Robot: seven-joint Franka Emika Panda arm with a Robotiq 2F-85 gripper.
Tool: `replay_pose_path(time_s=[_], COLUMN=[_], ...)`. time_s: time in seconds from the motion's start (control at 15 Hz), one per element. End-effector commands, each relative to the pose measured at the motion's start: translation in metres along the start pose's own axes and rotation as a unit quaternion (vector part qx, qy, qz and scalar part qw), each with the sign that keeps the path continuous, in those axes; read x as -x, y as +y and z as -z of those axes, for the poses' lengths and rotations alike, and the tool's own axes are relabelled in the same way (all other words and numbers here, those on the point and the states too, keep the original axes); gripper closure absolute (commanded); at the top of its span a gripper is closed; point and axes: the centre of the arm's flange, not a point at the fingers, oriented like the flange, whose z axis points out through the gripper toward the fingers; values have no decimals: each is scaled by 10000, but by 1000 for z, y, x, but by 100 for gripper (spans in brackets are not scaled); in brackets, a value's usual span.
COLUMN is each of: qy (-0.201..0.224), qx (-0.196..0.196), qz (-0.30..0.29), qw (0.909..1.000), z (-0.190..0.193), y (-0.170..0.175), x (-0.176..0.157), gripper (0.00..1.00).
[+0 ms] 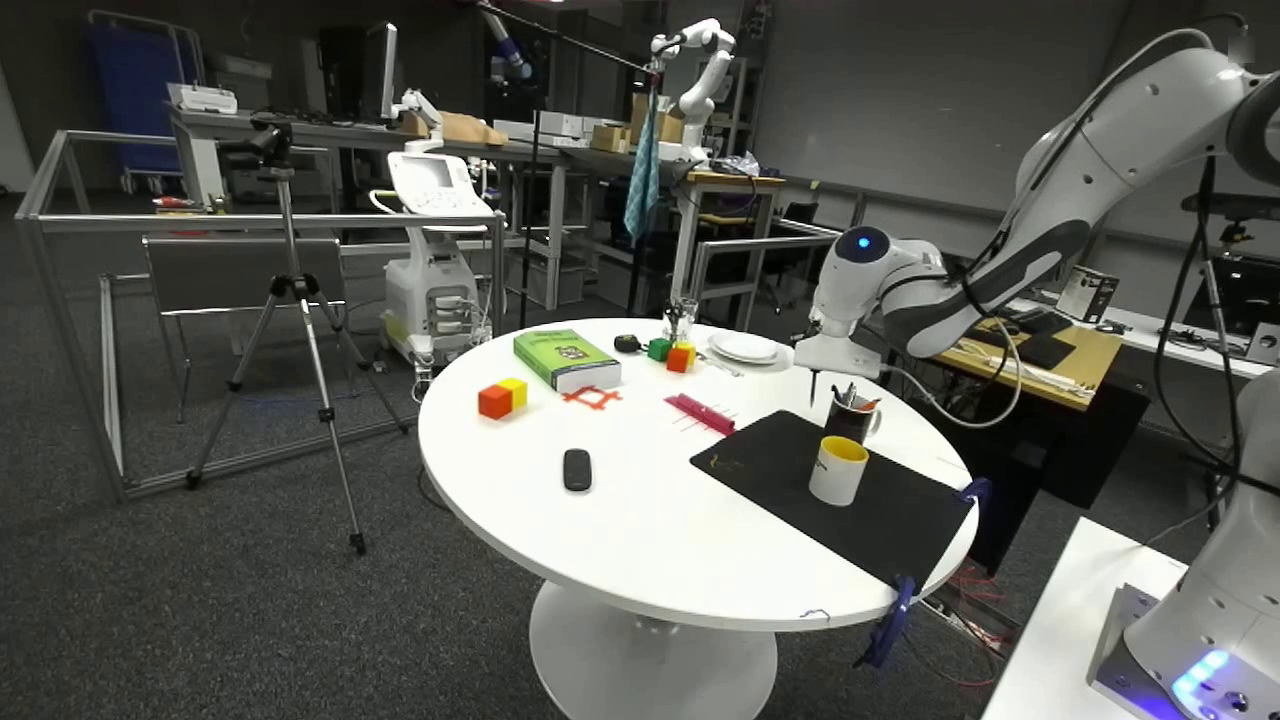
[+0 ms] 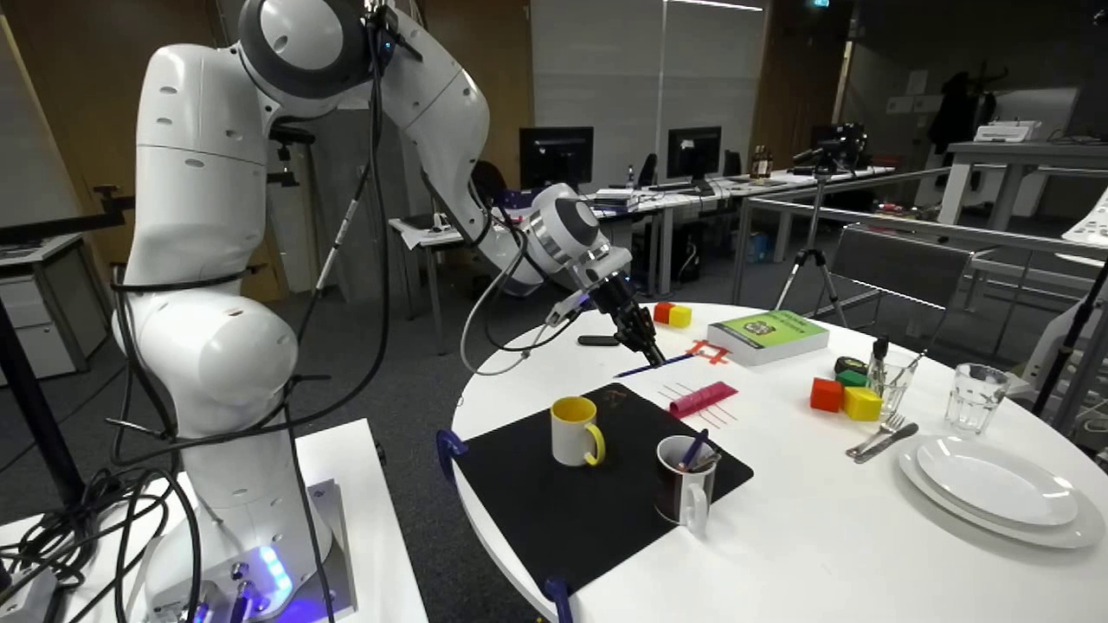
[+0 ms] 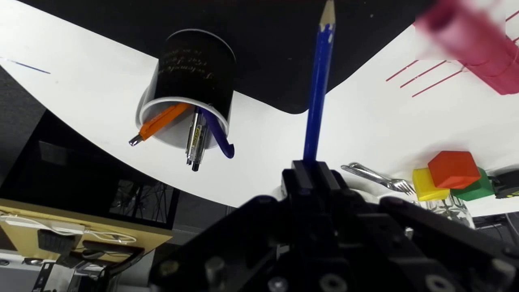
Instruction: Put the black pencil in the white and yellow mug.
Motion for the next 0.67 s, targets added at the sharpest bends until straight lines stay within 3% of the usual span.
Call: replay_pose_path(time_s=[0.0,0.6], qy=[277,1234], qx=[83,685], qz=[86,201], qw=[9995,9898], z=[32,46], y=[20,43], x=[23,66], gripper=[98,98])
